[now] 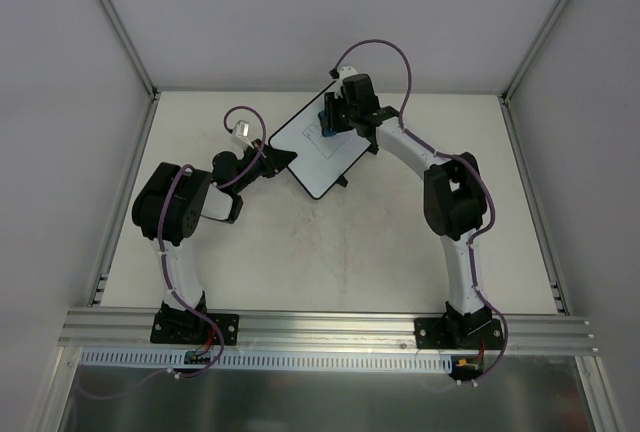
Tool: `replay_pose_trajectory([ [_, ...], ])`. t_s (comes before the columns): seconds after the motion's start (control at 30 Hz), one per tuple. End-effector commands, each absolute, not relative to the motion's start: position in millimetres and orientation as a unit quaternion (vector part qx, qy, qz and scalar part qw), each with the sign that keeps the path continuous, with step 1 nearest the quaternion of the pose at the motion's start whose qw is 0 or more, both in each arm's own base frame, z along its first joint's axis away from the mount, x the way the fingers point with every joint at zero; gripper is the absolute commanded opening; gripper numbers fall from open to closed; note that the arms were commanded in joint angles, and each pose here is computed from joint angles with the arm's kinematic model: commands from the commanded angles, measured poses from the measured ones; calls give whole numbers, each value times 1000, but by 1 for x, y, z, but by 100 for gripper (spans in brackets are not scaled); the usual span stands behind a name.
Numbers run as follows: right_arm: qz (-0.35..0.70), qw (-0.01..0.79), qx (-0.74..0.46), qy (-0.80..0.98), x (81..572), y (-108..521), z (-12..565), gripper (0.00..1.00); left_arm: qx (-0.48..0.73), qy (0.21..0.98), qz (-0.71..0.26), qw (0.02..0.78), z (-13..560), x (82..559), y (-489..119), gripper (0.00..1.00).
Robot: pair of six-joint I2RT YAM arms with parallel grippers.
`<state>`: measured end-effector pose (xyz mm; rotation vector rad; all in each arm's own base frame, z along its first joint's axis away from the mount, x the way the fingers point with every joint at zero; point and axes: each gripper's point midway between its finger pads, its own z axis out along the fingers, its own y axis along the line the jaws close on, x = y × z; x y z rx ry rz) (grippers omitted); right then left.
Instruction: Erase the whiteboard
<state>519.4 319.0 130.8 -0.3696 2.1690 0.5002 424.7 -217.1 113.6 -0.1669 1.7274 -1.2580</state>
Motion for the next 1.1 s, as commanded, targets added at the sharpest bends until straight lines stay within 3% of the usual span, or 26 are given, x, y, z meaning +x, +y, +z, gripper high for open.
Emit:
replay_pose_trajectory([
  [0.0, 251, 384, -248, 853, 469, 368, 115, 0, 21, 625, -546, 558, 169, 410, -226, 0],
  [0.37, 290, 382, -350, 804, 425, 407, 124, 1, 23, 625, -547, 557, 170, 411, -226, 0],
  [0.67, 280, 387, -366, 798, 421, 411, 123, 1, 23, 625, -547, 556, 170, 410, -226, 0],
  [1.07, 231, 377, -188, 877, 482, 339, 100, 0, 21, 621, -551, 557, 173, 409, -226, 0],
])
